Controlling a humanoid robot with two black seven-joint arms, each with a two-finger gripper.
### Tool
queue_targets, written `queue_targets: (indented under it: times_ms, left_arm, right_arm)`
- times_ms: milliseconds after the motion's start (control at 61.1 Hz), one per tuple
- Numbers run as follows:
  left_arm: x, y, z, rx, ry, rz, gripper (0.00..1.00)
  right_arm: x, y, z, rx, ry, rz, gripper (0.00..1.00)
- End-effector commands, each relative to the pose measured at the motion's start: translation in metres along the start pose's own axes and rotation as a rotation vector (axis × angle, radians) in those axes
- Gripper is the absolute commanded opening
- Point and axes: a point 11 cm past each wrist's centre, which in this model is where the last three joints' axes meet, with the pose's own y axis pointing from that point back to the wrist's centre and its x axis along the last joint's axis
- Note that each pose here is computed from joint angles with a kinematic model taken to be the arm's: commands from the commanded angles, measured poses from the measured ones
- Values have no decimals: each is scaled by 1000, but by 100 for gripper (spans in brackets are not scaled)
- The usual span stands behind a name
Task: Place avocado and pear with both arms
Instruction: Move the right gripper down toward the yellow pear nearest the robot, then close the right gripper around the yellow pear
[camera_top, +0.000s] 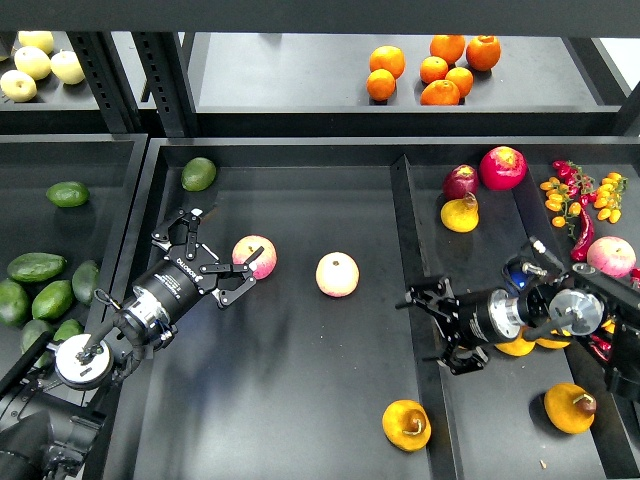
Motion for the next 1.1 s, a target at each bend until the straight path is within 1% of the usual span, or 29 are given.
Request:
queue_targets:
  times_ms: [0, 213, 475, 1080]
  left_arm:
    - [0, 0, 0, 0, 0, 0, 99]
    - [0, 0, 0, 0, 0, 0, 99]
    - [1, 1, 0, 0, 2, 3, 99]
    - [1, 1, -1, 2, 2, 4, 99]
  right_arm:
    - [2, -1, 5, -28, 11, 8, 100]
    - [-4, -7, 7, -33, 7, -9, 100]
    - [-13, -15, 20, -75, 16, -32, 100]
    - [-41, -29, 30, -90, -14, -131, 99]
